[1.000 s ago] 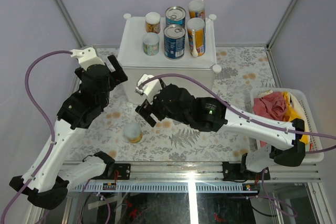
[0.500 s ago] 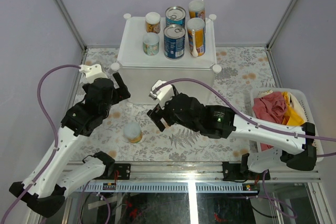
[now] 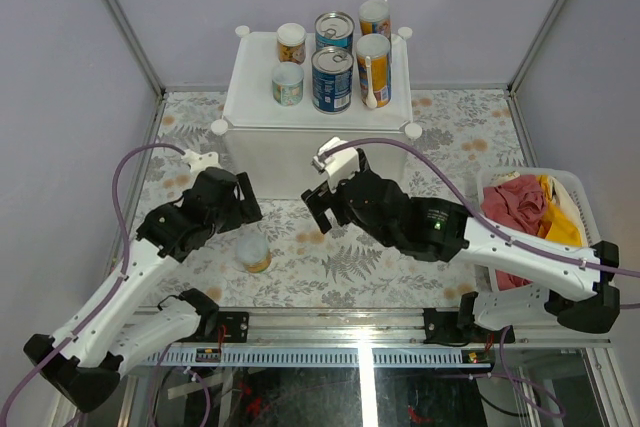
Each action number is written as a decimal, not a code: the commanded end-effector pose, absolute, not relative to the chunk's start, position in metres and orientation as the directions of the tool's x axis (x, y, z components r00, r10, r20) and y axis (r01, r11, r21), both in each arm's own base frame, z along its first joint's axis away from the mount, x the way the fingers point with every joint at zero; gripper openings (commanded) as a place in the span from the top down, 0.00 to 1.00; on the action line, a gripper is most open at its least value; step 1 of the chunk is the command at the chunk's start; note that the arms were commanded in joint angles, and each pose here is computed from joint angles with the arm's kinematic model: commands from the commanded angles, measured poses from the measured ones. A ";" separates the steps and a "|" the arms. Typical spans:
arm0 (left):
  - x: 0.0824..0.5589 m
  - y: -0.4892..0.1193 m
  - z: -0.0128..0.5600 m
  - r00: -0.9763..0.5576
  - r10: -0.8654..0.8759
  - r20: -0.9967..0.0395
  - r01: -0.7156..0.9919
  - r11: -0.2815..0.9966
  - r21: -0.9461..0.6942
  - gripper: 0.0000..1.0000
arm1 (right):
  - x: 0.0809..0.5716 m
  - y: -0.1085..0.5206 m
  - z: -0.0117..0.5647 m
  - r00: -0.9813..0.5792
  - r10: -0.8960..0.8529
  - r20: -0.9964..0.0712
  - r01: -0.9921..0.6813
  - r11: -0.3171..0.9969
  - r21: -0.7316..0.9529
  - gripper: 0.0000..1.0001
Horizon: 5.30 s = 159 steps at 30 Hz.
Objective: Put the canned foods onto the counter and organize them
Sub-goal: Move the canned food to the center of the board.
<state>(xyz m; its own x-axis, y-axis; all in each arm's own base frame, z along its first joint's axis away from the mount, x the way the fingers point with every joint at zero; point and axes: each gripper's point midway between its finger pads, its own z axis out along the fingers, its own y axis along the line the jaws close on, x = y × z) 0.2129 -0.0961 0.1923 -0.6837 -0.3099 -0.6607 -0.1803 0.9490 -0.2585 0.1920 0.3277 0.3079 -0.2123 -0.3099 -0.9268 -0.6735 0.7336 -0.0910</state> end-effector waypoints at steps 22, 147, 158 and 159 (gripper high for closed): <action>0.166 -0.120 0.124 -0.721 -0.332 -0.608 -0.299 0.941 -0.160 0.00 | 0.232 0.280 0.344 -0.212 -0.177 -0.961 -0.550 0.834 -0.032 0.11; 0.195 -0.346 0.076 -0.259 0.103 -0.960 0.625 0.776 -0.085 0.13 | 0.261 0.235 0.335 -0.227 -0.220 -0.949 -0.493 0.866 -0.083 0.09; 0.177 -0.371 0.093 -0.188 0.083 -0.979 0.762 0.641 -0.092 0.12 | 0.265 0.240 0.329 -0.226 -0.216 -0.950 -0.492 0.867 -0.080 0.09; 0.178 -0.372 0.092 -0.183 0.087 -0.979 0.761 0.643 -0.085 0.12 | 0.266 0.240 0.329 -0.224 -0.219 -0.950 -0.491 0.867 -0.084 0.09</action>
<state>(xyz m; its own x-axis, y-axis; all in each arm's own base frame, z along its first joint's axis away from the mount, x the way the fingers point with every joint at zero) 0.1784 -0.3538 0.0632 -0.2676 0.1724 -0.9480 0.7189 0.6909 -0.0773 0.2563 0.2390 0.3054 -0.2781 -0.2664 -0.9229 -0.5130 0.8535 -0.0918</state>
